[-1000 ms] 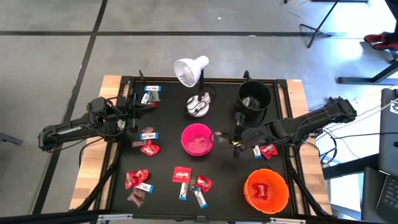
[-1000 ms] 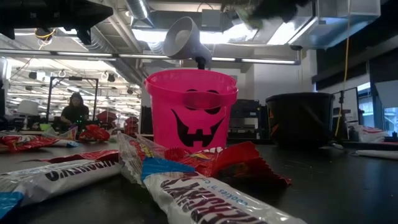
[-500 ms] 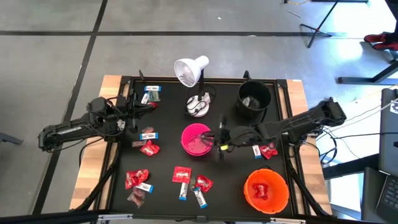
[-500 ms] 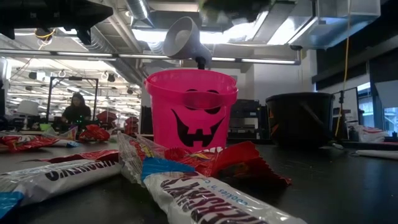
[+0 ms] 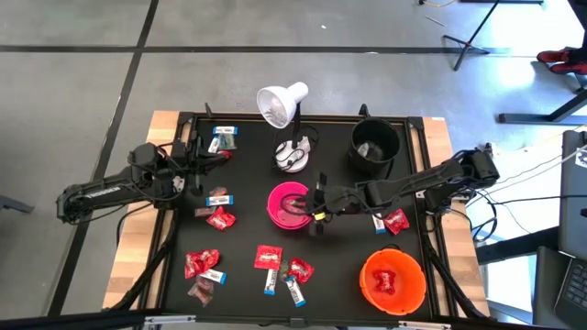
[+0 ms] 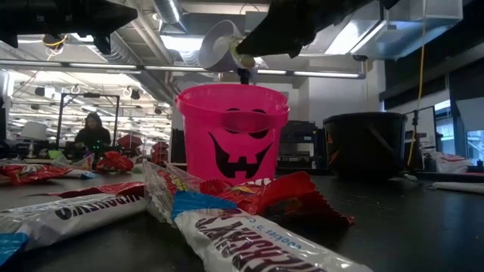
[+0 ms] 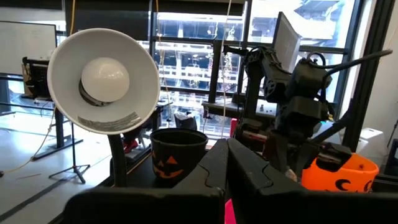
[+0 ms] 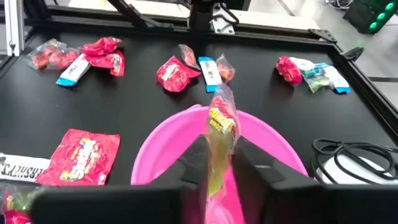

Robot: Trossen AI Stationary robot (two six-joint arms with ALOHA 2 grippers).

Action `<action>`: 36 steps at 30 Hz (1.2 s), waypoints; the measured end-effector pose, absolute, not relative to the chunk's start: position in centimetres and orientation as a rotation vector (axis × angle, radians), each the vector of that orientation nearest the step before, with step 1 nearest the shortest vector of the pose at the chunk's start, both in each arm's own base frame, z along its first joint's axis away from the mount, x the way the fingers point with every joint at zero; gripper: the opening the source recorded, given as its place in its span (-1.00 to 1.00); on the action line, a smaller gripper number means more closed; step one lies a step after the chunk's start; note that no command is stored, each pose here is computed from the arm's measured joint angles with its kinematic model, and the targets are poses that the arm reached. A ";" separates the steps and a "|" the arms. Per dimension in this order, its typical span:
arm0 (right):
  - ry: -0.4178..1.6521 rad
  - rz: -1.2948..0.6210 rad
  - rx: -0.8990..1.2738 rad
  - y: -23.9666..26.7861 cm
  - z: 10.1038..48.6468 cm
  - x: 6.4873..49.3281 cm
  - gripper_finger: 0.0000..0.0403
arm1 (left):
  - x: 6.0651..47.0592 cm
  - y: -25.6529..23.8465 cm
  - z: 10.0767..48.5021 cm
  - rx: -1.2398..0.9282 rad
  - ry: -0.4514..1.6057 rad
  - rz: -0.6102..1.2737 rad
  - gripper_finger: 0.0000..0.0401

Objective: Sort candy
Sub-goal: Put the green candy into the pink bucket, then put the white chocolate bar into the black bucket

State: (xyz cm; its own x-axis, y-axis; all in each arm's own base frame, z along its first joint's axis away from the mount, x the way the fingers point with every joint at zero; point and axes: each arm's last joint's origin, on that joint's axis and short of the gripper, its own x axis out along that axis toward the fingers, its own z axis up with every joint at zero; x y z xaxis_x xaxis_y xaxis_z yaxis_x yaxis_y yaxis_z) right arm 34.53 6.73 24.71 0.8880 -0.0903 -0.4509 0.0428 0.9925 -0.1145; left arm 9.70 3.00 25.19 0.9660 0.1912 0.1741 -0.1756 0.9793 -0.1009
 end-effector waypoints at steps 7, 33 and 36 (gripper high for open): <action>0.488 -0.082 -0.107 6.7 25.1 34.6 -0.02 | 9.7 3.0 25.2 -0.085 -0.185 0.186 -0.99; 1.397 -0.463 -0.023 9.0 31.5 25.2 0.31 | 9.7 3.0 25.2 -0.085 -0.185 0.186 -0.99; 1.451 -0.446 0.029 9.4 30.2 24.4 0.31 | 9.7 3.0 25.2 -0.085 -0.185 0.186 -0.99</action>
